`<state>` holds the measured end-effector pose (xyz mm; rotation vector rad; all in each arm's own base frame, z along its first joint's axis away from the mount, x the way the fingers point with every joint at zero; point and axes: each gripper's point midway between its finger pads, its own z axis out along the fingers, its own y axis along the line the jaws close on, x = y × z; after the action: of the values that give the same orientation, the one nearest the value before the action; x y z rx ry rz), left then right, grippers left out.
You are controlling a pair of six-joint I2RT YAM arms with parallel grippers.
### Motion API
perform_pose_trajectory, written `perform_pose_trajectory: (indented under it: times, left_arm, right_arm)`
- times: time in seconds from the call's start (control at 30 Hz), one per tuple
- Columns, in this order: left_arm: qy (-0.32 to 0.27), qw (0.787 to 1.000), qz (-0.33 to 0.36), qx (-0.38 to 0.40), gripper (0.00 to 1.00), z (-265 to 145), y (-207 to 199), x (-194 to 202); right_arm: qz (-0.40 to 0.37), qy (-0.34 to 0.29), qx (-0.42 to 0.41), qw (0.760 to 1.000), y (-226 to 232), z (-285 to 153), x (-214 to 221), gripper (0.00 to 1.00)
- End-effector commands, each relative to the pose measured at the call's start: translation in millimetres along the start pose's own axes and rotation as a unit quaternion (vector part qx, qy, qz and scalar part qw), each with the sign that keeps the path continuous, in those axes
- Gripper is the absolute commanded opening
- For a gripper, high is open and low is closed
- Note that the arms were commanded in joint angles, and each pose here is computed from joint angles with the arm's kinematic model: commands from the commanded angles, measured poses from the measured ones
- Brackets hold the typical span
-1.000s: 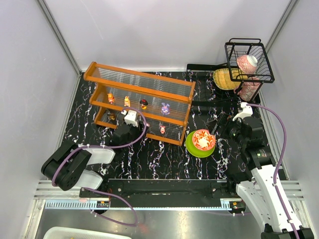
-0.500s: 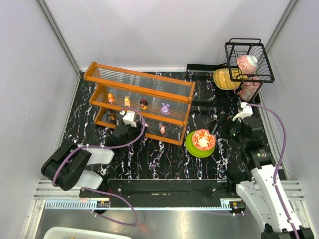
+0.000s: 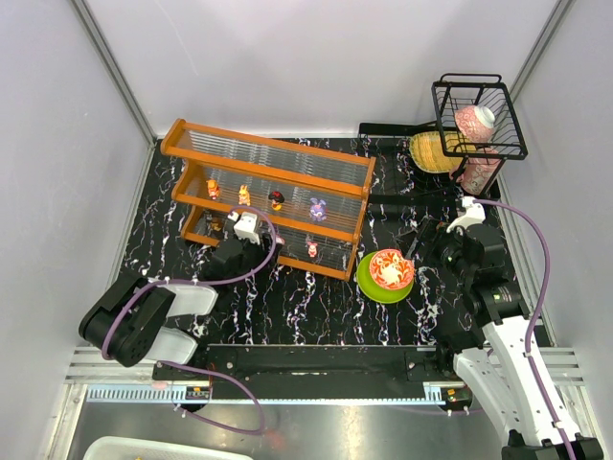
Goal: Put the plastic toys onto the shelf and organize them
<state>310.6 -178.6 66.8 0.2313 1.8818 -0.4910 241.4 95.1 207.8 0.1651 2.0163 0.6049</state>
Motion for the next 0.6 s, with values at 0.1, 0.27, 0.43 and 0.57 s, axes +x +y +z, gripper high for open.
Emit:
perform_pose_trajectory:
  times: [0.1,0.27,0.43,0.57]
  left_arm:
    - [-0.047,0.998,0.008,0.033,0.59,4.0,-8.8,-26.8]
    - [-0.048,0.998,0.008,0.034,0.59,4.9,-7.0,-27.3]
    - [-0.05,0.998,0.007,0.034,0.61,5.9,-5.9,-29.0]
    - [-0.05,0.998,0.006,0.033,0.67,6.2,-4.7,-28.7]
  right_arm:
    - [-0.008,-0.017,-0.005,1.0,3.0,-0.5,-10.3,1.0]
    - [-0.008,-0.016,-0.003,1.0,2.0,-0.1,-9.4,1.0]
    - [-0.008,-0.015,-0.004,1.0,2.6,0.2,-9.2,1.0]
    - [-0.008,-0.015,-0.003,1.0,2.2,0.2,-9.0,1.0]
